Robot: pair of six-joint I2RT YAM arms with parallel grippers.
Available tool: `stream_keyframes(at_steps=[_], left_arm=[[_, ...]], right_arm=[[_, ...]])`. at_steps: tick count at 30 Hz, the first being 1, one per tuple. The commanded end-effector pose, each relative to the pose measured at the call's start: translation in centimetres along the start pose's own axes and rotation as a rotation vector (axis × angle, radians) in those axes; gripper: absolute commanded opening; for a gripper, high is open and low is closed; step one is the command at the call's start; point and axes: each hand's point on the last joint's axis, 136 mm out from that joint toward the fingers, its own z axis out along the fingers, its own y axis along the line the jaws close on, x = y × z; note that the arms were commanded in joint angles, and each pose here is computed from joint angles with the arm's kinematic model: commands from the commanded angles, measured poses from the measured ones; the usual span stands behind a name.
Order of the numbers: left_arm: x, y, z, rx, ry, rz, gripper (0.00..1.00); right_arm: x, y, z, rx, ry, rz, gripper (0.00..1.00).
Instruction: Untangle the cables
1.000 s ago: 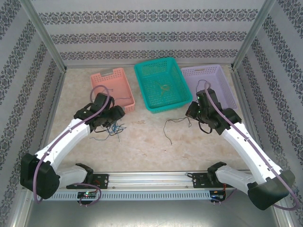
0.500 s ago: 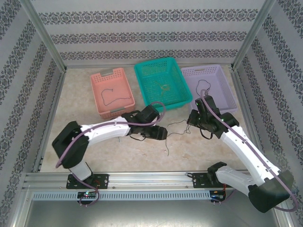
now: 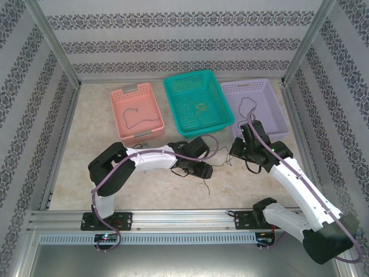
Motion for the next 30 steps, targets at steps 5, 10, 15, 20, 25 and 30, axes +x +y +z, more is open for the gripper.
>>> stream_keyframes(at_steps=[5, 10, 15, 20, 25, 30], left_arm=[[0.4, -1.2, 1.3, -0.005, 0.024, 0.069, 0.5], [1.1, 1.2, 1.9, -0.16, 0.031, 0.08, 0.28], [0.2, 5.0, -1.4, -0.368, -0.047, 0.083, 0.0], [0.1, 6.2, -6.5, -0.372, -0.089, 0.134, 0.0], [2.5, 6.8, -9.3, -0.36, -0.031, 0.233, 0.0], [4.0, 7.9, -11.5, -0.395, -0.039, 0.273, 0.0]], right_arm=[[1.2, -1.3, 0.4, 0.024, 0.035, 0.03, 0.0], [1.3, -1.5, 0.3, 0.029, 0.037, 0.037, 0.0], [2.2, -1.7, 0.5, 0.028, 0.067, 0.044, 0.0], [4.8, -1.0, 1.7, -0.009, 0.181, 0.038, 0.0], [6.6, -0.6, 2.1, 0.001, 0.245, -0.012, 0.33], [4.7, 0.2, 1.4, 0.007, 0.192, -0.085, 0.55]])
